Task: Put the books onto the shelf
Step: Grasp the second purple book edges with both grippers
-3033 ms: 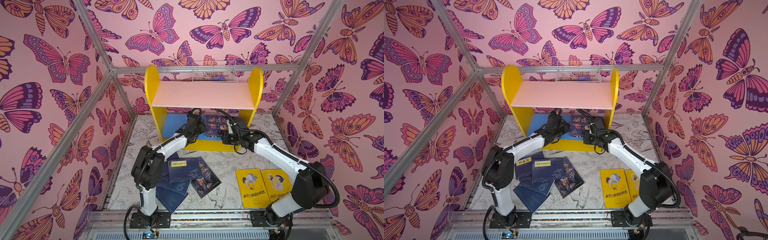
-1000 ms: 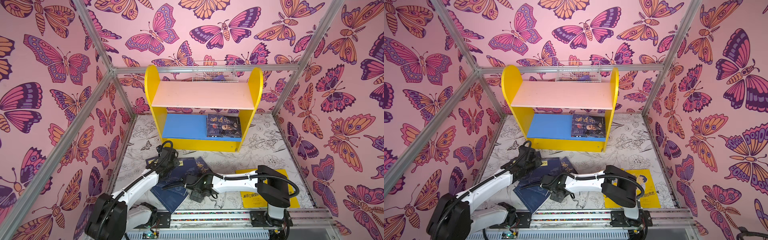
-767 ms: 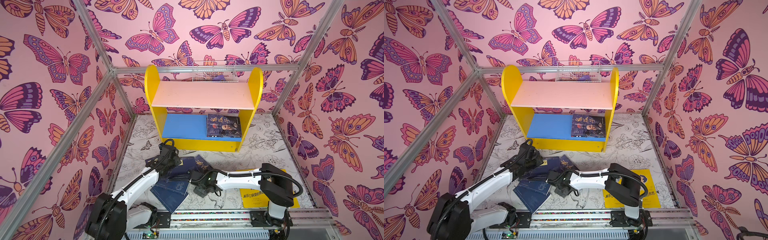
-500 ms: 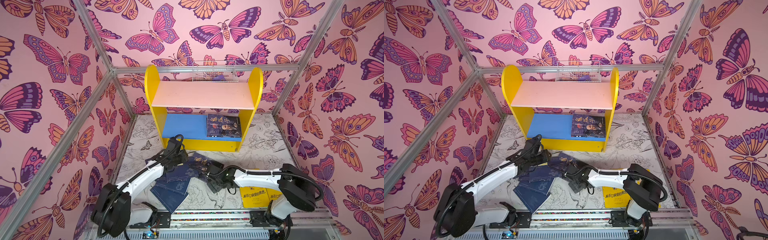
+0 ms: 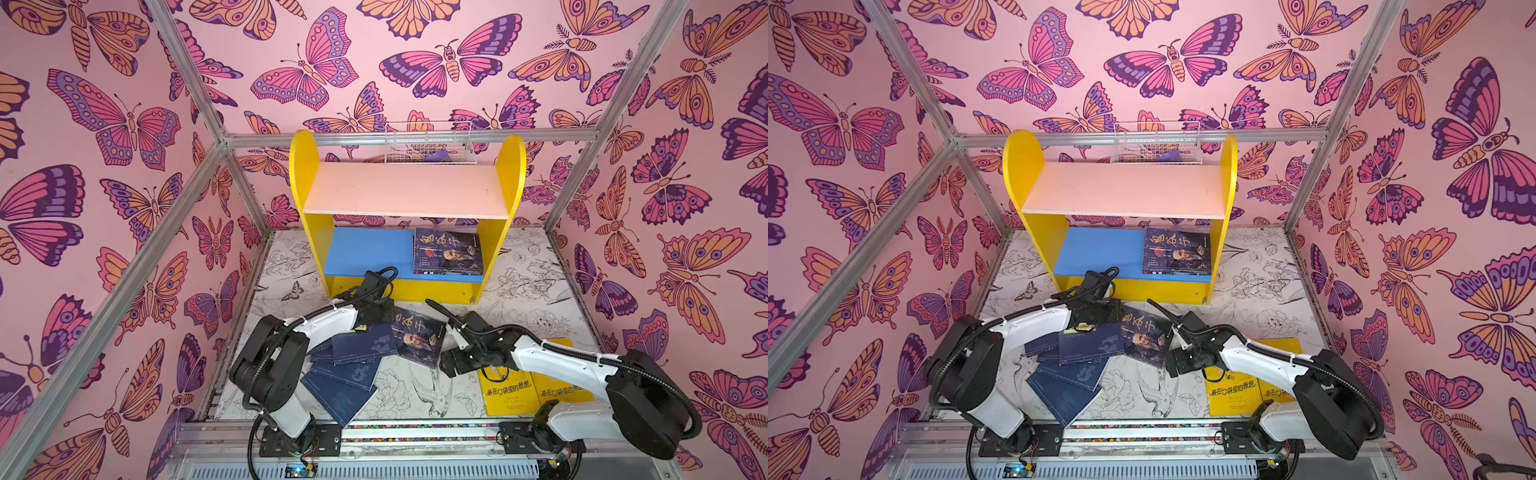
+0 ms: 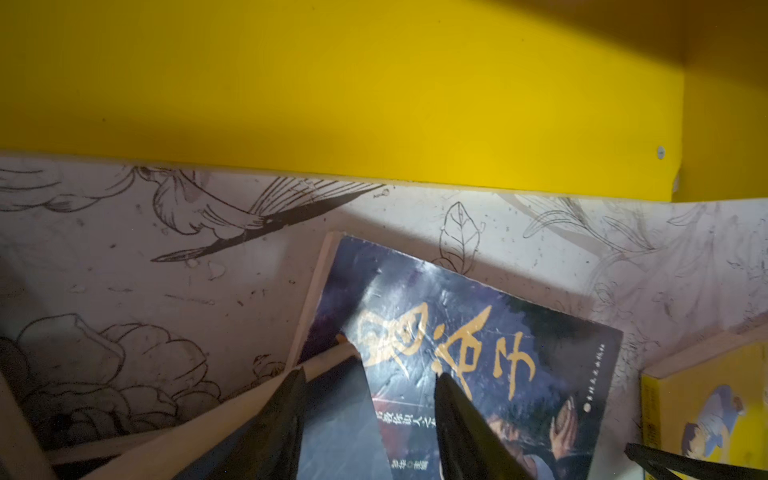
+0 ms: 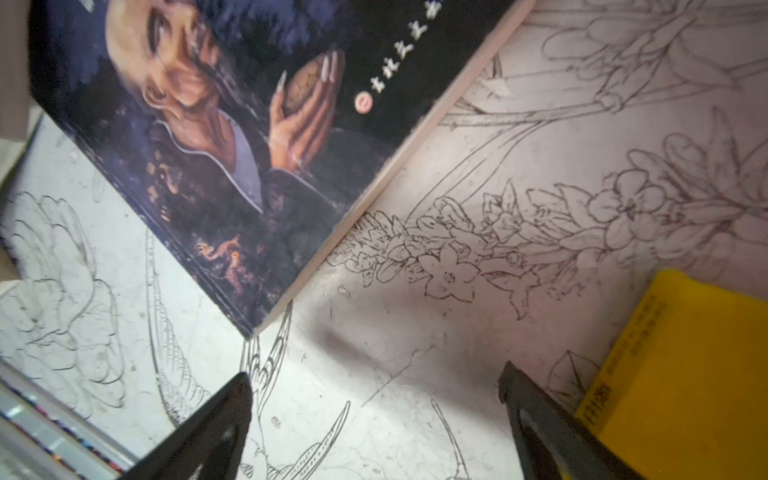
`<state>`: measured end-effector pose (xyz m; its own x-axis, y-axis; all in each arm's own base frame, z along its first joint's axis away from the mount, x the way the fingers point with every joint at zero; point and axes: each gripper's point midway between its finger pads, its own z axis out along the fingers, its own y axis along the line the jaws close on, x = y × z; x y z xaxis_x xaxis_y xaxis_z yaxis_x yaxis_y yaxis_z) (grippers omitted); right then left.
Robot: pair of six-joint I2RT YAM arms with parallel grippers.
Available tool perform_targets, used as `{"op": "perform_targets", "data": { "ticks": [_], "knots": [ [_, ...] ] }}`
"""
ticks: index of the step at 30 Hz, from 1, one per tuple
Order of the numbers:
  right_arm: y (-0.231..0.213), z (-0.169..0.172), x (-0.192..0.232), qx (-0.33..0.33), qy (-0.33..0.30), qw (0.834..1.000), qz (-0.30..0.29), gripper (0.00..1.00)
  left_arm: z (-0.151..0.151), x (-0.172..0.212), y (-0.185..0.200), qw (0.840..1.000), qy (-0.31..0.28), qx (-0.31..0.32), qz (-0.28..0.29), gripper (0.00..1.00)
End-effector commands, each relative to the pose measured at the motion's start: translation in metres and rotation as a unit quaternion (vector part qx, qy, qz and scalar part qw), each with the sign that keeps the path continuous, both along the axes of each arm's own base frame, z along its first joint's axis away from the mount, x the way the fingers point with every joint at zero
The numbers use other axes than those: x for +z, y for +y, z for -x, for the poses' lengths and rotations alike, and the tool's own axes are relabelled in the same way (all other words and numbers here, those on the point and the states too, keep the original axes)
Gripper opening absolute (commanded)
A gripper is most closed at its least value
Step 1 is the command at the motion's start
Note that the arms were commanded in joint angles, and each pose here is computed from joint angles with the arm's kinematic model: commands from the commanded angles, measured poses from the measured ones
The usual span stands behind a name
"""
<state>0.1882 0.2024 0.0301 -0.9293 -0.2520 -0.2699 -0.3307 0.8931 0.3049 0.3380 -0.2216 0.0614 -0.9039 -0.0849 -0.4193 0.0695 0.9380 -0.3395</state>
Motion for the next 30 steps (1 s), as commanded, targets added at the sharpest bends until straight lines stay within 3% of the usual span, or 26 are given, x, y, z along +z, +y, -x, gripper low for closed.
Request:
{"op": "perform_targets", "data": {
  "ticks": [1,9,13,20,30],
  "knots": [
    [0.017,0.000,0.010,0.015,0.043,0.997,-0.058,0.93,-0.007,-0.007,0.008,0.999,-0.004,0.004,-0.036,0.52],
    [0.039,-0.029,-0.002,-0.021,0.097,0.992,-0.081,0.85,0.010,-0.042,0.012,0.997,0.060,-0.006,-0.052,0.47],
    [0.048,-0.046,-0.003,-0.041,0.094,0.991,-0.082,0.80,0.018,-0.055,0.014,0.995,0.083,0.004,-0.052,0.42],
    [0.071,-0.081,0.036,-0.059,0.015,0.986,-0.156,0.71,0.032,-0.064,0.000,0.994,0.108,-0.009,-0.019,0.27],
    [0.081,-0.091,0.093,-0.044,-0.072,0.976,-0.200,0.51,0.038,-0.062,-0.016,0.993,0.115,-0.025,0.017,0.22]
  ]
}}
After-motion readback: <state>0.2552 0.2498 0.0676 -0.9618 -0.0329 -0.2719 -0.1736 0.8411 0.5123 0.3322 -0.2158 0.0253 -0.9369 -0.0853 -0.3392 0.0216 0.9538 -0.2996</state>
